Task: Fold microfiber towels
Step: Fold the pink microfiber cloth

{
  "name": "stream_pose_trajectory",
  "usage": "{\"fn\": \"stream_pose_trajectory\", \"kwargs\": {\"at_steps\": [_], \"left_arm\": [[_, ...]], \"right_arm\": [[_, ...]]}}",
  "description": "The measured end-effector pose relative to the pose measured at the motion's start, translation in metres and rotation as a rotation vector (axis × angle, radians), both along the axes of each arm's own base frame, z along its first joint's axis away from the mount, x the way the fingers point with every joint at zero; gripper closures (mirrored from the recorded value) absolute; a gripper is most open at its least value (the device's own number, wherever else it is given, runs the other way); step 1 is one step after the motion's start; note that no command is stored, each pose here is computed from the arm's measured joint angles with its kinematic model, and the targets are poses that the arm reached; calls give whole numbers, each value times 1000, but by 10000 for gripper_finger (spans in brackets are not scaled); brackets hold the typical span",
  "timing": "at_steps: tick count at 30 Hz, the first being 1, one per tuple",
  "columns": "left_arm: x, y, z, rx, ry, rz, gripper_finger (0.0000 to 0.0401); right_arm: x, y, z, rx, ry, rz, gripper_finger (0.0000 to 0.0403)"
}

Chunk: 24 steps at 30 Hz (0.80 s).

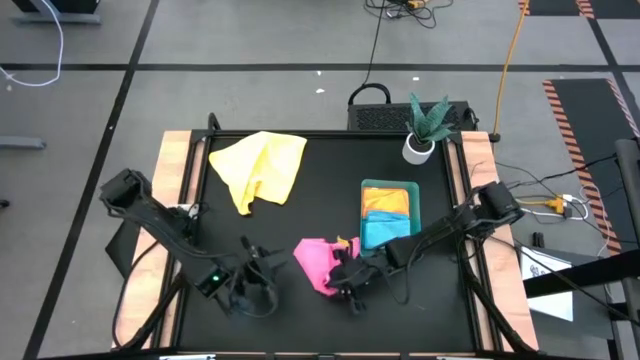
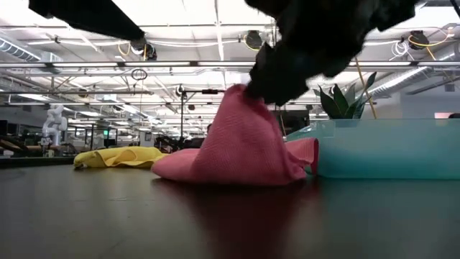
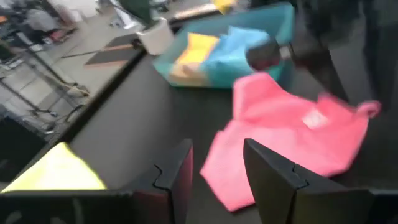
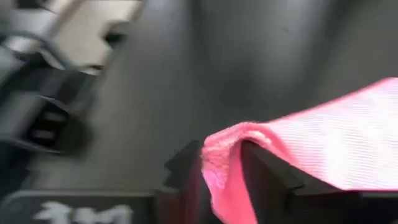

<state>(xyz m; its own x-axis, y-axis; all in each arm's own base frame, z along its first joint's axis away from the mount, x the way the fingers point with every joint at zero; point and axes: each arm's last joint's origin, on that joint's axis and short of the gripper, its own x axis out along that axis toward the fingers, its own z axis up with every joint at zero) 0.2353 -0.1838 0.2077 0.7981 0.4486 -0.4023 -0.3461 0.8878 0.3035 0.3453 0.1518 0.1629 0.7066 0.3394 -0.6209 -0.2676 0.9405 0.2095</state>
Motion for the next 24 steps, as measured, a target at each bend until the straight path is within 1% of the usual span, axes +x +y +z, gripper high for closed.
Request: {"fn": "stream_pose_trajectory", "kwargs": {"at_steps": [4,7,9,11,15,17,21,24], "left_arm": [[22,-8,-15,-5,48,-122,256],[44,-13,-30,-13,70,-260,256],[57,-16,-40,-18,69,-366,256],[70,-16,-46,-22,43,-457,256],[88,-10,-54,-53,-20,-562,256],[95,-4,-55,-90,-40,-620,256],[106,7,-56,-187,-42,-805,256],[112,14,-64,-226,-46,-822,256]], "right_arm": [[-8,7,21,127,6,60,232],[-17,21,28,141,-6,96,216],[-23,32,29,122,-15,84,213],[-29,40,28,88,-24,38,216],[-38,53,20,-1,-37,-51,227],[-41,59,20,-13,-48,-54,232],[-47,66,19,-4,-28,-50,236],[-53,68,15,4,38,-79,236]]}}
